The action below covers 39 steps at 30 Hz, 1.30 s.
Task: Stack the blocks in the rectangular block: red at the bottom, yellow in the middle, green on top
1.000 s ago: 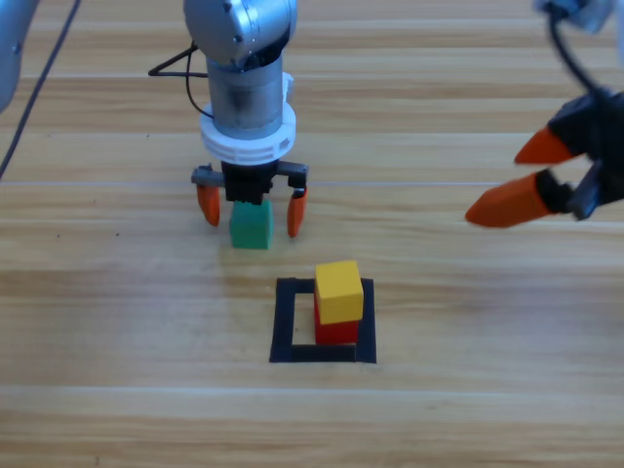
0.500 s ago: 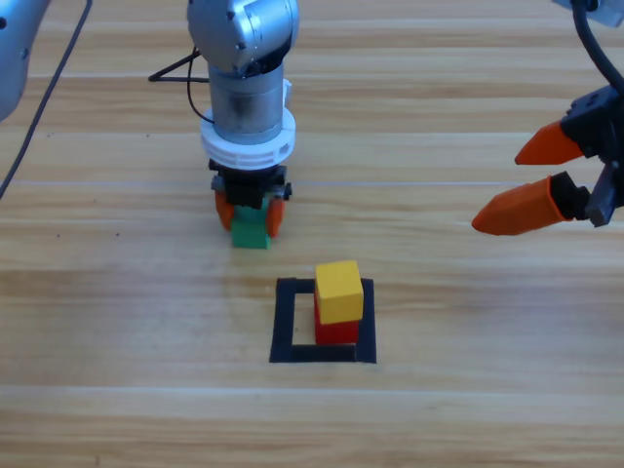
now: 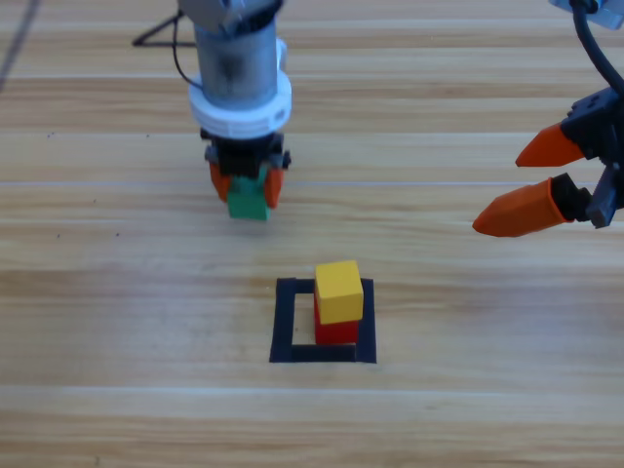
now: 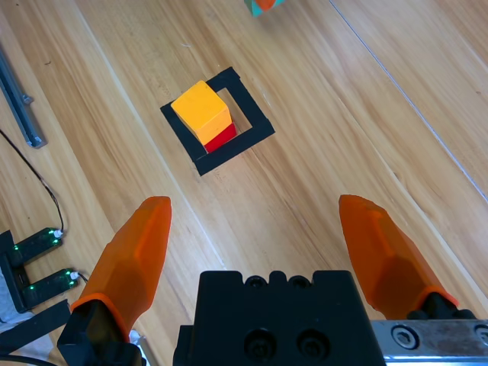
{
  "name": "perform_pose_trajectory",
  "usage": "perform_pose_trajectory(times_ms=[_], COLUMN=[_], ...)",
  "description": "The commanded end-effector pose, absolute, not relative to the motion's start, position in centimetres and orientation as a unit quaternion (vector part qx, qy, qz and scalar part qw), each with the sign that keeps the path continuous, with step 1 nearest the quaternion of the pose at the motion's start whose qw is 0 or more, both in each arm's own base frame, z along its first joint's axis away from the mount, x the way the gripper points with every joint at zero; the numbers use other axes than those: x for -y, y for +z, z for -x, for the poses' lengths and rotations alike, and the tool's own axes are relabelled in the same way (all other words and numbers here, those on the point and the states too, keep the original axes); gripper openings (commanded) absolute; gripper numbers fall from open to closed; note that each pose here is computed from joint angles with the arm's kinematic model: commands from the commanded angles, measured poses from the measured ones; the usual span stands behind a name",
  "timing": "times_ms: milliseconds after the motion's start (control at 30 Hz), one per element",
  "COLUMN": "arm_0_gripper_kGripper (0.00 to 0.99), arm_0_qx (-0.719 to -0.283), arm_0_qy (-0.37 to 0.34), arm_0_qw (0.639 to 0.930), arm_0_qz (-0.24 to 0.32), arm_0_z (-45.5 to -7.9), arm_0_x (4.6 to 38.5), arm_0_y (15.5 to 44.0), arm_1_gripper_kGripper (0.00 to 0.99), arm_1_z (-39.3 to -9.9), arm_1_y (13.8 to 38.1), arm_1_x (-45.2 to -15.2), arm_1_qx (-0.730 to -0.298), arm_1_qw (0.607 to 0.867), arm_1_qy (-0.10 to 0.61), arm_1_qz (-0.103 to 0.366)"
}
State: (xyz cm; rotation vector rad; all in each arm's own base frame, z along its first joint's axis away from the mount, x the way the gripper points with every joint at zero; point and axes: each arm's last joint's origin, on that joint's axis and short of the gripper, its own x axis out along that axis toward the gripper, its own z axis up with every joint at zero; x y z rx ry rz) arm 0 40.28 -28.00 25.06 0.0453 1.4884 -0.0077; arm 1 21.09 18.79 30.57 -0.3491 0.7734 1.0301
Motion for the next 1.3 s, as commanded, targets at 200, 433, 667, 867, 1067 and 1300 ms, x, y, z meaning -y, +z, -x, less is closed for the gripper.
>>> perform_pose_trajectory(times_ms=[200, 433, 667, 867, 1067, 1300], arm_0_gripper_kGripper=[0.0, 0.0, 0.0, 0.0, 0.0, 0.0], arm_0_qx=[-0.661, -0.666, -0.668, -0.67, -0.676, -0.683], arm_0_qy=[-0.017, -0.013, -0.01, -0.001, 0.001, -0.007], arm_0_qw=[0.75, 0.746, 0.744, 0.742, 0.736, 0.73], arm_0_qz=[0.015, 0.02, 0.026, 0.036, 0.033, 0.032], arm_0_z=[-34.2, -31.1, -29.9, -29.5, -29.0, -28.5], arm_0_x=[28.1, 29.5, 30.6, 31.1, 32.3, 33.6], arm_0_y=[31.7, 32.4, 32.4, 32.2, 31.3, 30.7], arm_1_gripper_kGripper=[0.969, 0.969, 0.969, 0.969, 0.969, 0.969], arm_1_z=[-20.9, -20.9, -20.9, -20.9, -20.9, -20.9], arm_1_y=[30.2, 30.2, 30.1, 30.1, 30.1, 30.1], arm_1_x=[-17.8, -17.8, -17.8, -17.8, -17.8, -17.8], arm_1_qx=[-0.373, -0.374, -0.375, -0.376, -0.376, -0.376], arm_1_qw=[0.785, 0.784, 0.784, 0.785, 0.785, 0.785], arm_1_qy=[0.47, 0.469, 0.469, 0.467, 0.467, 0.466], arm_1_qz=[0.157, 0.157, 0.157, 0.156, 0.155, 0.156])
